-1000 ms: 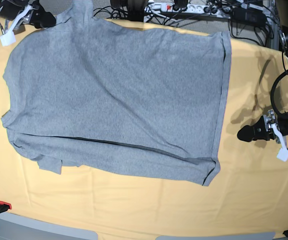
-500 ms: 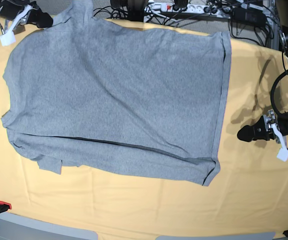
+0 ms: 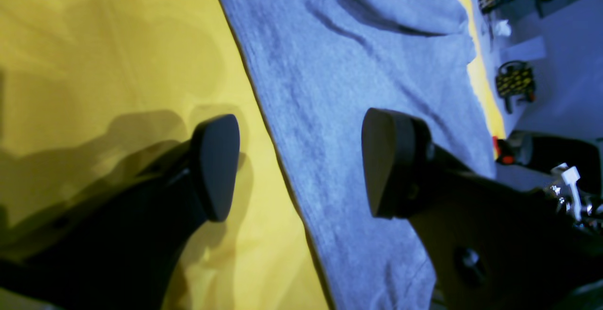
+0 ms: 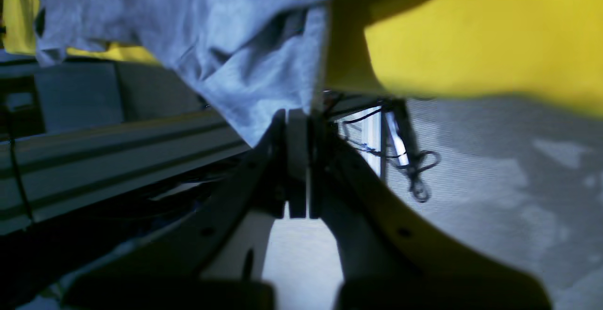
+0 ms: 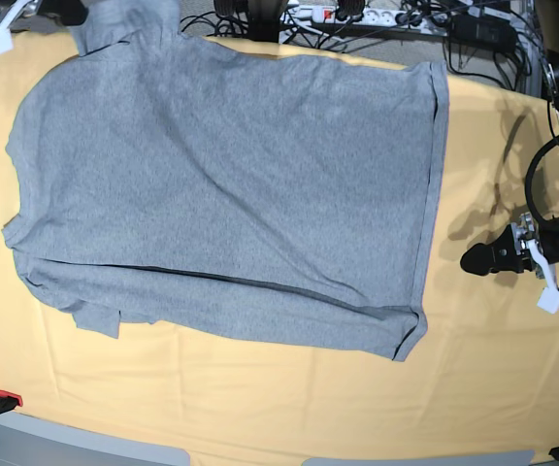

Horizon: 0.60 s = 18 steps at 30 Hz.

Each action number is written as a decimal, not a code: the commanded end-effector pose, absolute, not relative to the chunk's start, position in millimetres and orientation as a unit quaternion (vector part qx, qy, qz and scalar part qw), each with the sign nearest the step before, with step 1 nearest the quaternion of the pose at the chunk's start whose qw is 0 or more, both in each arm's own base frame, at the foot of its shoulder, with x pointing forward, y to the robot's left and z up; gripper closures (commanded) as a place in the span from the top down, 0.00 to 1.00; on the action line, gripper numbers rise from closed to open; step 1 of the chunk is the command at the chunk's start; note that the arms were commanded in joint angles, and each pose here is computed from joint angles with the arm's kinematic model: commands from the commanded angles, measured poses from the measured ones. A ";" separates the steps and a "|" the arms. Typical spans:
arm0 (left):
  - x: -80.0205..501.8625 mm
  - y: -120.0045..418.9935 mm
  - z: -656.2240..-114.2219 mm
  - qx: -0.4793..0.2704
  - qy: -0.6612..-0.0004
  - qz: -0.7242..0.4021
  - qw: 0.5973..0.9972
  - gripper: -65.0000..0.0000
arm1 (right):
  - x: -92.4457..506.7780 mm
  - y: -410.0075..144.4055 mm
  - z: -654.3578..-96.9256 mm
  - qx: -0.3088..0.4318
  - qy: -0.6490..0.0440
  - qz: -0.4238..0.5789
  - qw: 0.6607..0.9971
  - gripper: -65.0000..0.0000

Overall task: Layout the t-shirt on the table in an organized manner, then fold the t-shirt properly
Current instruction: 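Hold the shirt corner raised with the right gripper, left gripper waiting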

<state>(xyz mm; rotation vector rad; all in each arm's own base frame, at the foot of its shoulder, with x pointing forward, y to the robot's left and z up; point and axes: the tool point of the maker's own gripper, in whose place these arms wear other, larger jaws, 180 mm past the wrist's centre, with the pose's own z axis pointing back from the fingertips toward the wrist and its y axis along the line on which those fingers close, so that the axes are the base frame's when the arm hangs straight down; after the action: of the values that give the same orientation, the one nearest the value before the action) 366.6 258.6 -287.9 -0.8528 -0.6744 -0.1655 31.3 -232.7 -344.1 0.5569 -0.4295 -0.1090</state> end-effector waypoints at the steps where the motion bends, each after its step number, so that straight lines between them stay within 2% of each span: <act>1: 377.0 265.7 -264.7 -0.401 -0.352 -0.087 0.841 0.64 | 30.3 -234.2 -337.9 0.270 -0.215 -0.047 0.937 0.00; 18: 377.0 265.6 -264.7 -0.401 -0.352 -0.087 0.841 0.64 | -17.5 -227.7 -344.8 0.265 -0.154 -0.081 0.948 0.00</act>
<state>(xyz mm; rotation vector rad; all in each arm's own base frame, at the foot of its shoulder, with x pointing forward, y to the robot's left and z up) 366.6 258.7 -287.9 -0.8524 -0.6744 -0.1655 -17.6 -225.1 -350.9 0.5438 -0.3040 -0.1780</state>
